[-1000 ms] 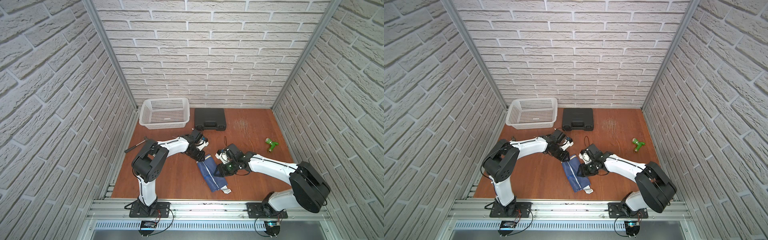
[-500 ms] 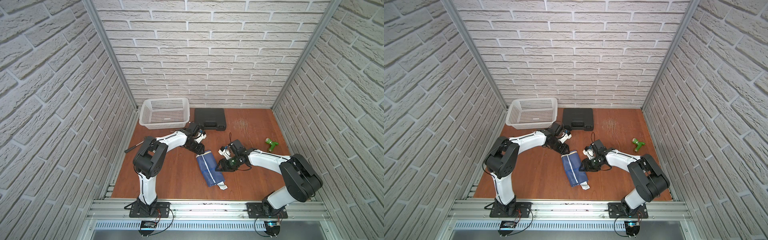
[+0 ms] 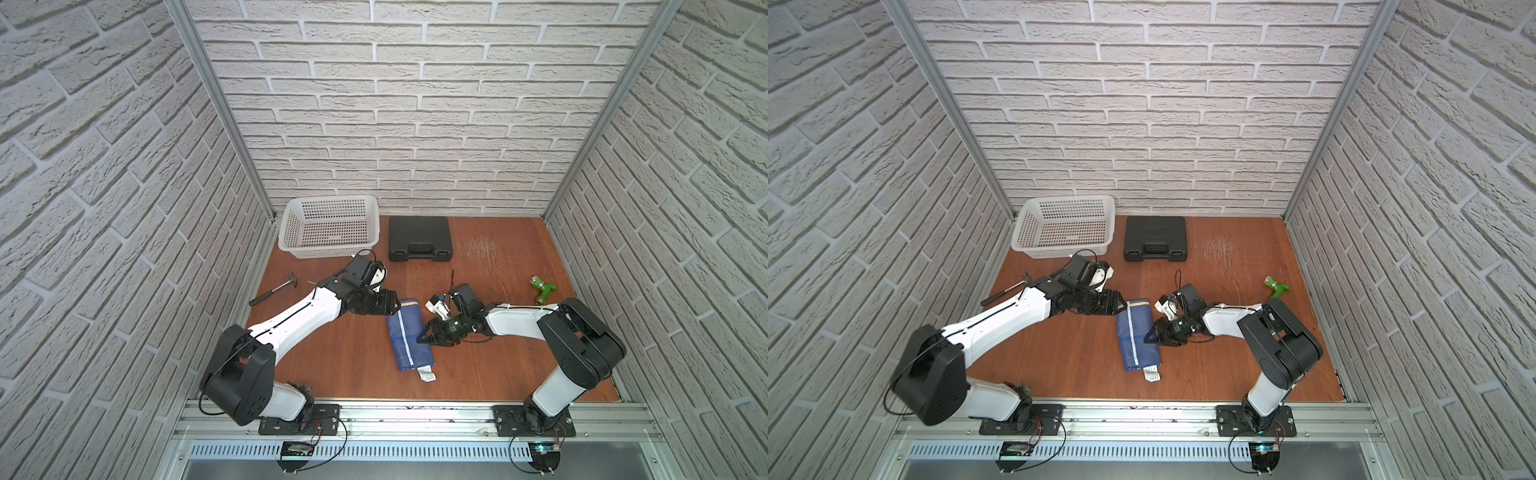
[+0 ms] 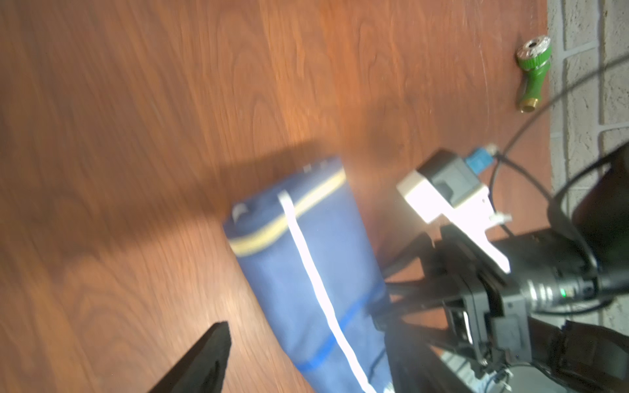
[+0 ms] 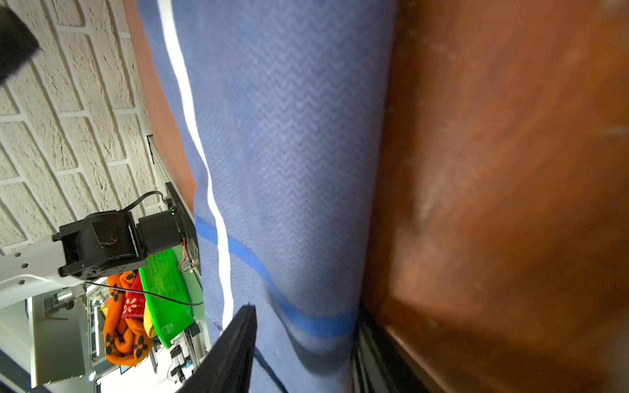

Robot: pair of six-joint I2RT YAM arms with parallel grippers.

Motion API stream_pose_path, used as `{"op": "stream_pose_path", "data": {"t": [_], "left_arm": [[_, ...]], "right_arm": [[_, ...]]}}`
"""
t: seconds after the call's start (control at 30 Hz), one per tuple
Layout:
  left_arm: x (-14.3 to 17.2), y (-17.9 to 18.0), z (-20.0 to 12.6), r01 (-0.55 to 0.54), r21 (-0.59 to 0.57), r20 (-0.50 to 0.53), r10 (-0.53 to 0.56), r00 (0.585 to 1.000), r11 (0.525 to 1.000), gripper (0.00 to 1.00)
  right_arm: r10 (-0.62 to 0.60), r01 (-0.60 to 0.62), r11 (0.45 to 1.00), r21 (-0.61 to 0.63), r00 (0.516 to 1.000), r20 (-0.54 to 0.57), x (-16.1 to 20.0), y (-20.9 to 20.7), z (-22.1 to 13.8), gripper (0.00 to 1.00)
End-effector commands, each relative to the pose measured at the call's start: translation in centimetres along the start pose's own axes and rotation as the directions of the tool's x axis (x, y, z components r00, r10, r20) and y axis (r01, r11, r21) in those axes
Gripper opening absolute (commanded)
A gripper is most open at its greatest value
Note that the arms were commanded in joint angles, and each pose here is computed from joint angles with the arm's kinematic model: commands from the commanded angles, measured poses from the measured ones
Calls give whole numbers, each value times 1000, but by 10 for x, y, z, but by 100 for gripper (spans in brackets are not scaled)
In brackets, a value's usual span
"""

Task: Roll up the pillowcase
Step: Move the pillowcase to the center of the board.

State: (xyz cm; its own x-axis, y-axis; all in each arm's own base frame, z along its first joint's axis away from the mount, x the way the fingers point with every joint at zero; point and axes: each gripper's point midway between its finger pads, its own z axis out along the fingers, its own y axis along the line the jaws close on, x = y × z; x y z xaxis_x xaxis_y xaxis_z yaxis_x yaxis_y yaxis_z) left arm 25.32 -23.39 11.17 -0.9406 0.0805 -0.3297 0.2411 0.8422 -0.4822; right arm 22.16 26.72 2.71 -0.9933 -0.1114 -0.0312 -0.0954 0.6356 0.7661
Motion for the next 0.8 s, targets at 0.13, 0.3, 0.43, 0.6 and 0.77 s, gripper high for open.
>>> {"op": "stream_pose_path", "data": {"t": [0.13, 0.3, 0.43, 0.6, 0.77], "left_arm": [[25, 17, 10, 131, 1, 48, -131, 990, 991, 71], [30, 34, 12, 120, -58, 35, -118, 992, 991, 69], [23, 53, -16, 89, -171, 54, -81, 995, 981, 71], [21, 73, -43, 76, -290, 62, -61, 996, 954, 75], [19, 68, -53, 101, -288, 98, -76, 992, 952, 77]], "right_arm": [[6, -3, 999, -43, 998, 55, -28, 20, 17, 53], [-8, 10, 999, -35, 998, 69, -45, 33, 36, 52], [8, -3, 998, -57, 996, 86, -56, 40, 46, 51], [-41, 48, 995, -92, 996, 74, -65, 67, 63, 50], [-96, 101, 991, -84, 994, 60, -65, 83, 65, 52]]}}
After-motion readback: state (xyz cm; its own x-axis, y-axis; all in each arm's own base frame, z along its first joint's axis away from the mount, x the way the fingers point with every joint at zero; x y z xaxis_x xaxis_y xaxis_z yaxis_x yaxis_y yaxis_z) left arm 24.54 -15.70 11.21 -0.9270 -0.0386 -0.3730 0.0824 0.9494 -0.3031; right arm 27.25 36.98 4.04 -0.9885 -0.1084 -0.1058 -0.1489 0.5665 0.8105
